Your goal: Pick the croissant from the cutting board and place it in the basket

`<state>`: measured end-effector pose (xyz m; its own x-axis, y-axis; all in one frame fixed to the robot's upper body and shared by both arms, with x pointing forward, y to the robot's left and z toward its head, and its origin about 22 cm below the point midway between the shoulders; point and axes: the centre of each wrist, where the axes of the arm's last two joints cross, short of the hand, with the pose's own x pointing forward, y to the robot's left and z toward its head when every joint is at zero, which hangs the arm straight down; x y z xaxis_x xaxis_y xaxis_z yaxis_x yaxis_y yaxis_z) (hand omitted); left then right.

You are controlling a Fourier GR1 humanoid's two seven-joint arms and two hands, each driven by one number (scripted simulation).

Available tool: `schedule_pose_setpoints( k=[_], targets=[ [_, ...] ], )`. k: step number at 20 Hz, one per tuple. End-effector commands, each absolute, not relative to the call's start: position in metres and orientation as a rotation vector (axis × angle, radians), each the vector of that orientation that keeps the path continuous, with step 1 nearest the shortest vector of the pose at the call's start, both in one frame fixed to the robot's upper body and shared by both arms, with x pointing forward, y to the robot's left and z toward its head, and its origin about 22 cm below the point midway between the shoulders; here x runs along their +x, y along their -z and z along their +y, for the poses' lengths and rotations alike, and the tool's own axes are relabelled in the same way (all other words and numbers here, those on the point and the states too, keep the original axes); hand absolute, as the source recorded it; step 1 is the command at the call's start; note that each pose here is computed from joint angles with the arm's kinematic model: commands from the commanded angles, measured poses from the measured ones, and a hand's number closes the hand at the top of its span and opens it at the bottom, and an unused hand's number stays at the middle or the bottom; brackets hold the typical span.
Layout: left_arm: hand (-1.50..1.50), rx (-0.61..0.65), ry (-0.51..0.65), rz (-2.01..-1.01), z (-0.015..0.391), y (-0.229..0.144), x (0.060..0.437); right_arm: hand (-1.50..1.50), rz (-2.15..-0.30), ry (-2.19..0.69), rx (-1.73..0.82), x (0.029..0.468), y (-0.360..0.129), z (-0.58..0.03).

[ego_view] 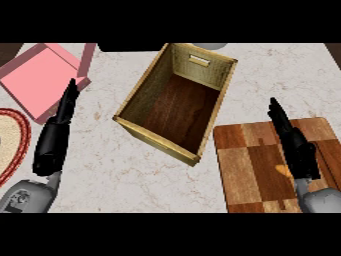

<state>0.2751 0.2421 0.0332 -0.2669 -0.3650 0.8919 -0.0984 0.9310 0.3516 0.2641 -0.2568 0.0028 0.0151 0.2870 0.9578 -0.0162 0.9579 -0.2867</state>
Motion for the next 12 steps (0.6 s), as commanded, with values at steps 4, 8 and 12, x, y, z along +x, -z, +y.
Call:
schedule_pose_setpoints(
  k=[4,8,12],
  targets=[
    [0.00,0.384,0.365,-1.818,0.271,-0.072,0.290,1.50,-1.677,-0.136,-0.071,0.307,-0.058,-0.259],
    [0.00,0.313,0.375,-1.743,0.279,-0.061,0.285,1.50,-1.714,0.240,0.246,0.308,-0.052,-0.208],
    [0.00,0.293,0.388,-1.731,0.292,-0.086,0.295,-1.50,-1.801,0.226,-0.051,0.313,-0.067,-0.130]
  ],
)
